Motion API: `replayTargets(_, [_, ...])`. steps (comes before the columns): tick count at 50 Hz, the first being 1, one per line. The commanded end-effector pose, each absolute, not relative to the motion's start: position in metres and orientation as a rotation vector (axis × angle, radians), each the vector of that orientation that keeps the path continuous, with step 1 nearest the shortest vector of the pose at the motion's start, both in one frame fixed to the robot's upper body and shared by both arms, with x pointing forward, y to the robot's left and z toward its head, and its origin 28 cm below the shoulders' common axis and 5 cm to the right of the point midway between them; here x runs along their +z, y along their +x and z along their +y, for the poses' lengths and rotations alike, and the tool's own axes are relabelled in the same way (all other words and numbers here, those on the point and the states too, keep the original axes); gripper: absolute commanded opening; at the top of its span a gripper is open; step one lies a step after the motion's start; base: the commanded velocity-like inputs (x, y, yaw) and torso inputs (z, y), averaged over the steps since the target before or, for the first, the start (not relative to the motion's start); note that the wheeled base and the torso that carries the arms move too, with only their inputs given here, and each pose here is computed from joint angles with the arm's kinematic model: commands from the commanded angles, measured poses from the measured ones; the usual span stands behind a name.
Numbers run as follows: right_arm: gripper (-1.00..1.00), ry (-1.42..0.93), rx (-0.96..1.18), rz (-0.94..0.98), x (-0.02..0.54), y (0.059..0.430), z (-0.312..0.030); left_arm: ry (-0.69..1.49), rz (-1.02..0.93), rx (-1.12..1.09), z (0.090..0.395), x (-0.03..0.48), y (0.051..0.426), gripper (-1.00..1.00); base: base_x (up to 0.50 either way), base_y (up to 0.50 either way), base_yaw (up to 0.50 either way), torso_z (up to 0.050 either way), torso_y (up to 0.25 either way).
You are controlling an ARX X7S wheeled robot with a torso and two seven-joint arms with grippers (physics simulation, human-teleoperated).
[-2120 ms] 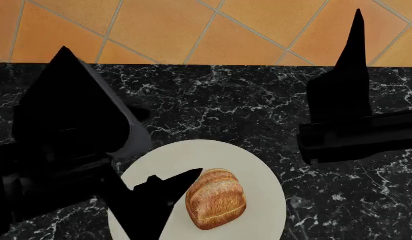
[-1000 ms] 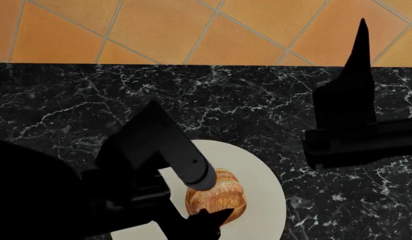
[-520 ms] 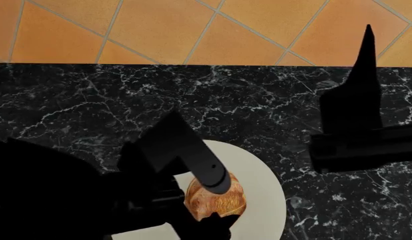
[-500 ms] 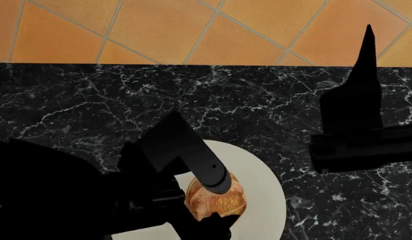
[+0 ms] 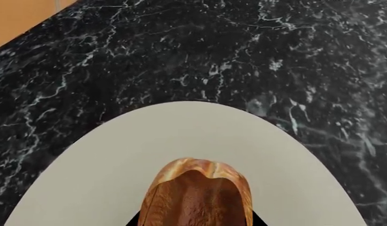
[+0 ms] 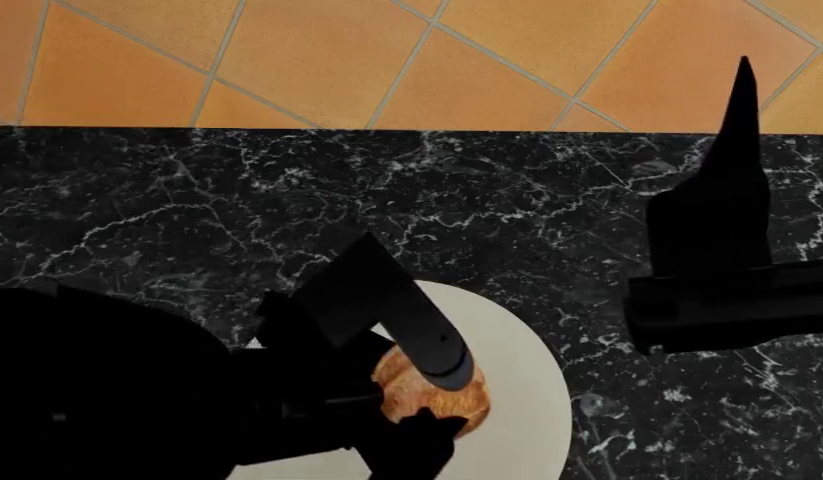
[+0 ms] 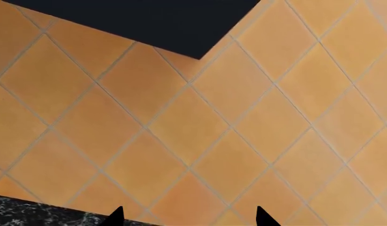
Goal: Place all breads on the cutting board.
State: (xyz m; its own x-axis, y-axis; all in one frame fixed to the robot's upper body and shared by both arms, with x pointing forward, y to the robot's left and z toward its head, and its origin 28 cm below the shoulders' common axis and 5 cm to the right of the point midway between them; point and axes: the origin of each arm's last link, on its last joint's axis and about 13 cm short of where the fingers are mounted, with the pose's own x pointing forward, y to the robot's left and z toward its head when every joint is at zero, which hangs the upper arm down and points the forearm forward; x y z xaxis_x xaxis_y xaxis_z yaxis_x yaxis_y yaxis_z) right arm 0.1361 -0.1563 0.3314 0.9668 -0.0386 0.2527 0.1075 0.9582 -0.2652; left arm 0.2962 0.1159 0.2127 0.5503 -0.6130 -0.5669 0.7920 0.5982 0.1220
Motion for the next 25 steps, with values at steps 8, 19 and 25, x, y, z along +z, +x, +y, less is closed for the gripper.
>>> replayTargets(8, [1.0,-0.247,-0.052,-0.297,0.34,0.134,-0.155,0.329,0.387,-0.897,0.115,0.235,0.286,-1.0,0.0,0.0,0.0,0.0,0.001])
replayTargets(19, [1.0,-0.25,-0.051,-0.31,0.345,0.131,-0.154,0.247,0.096,-0.783,0.15,0.318,0.253,-1.0,0.0,0.0,0.0,0.0,0.0])
replayTargets(25, [1.0,-0.289,-0.049,-0.317,0.352,0.129,-0.151,0.219,-0.021,-0.687,0.177,0.346,0.24,-1.0,0.0,0.0,0.0,0.0,0.0])
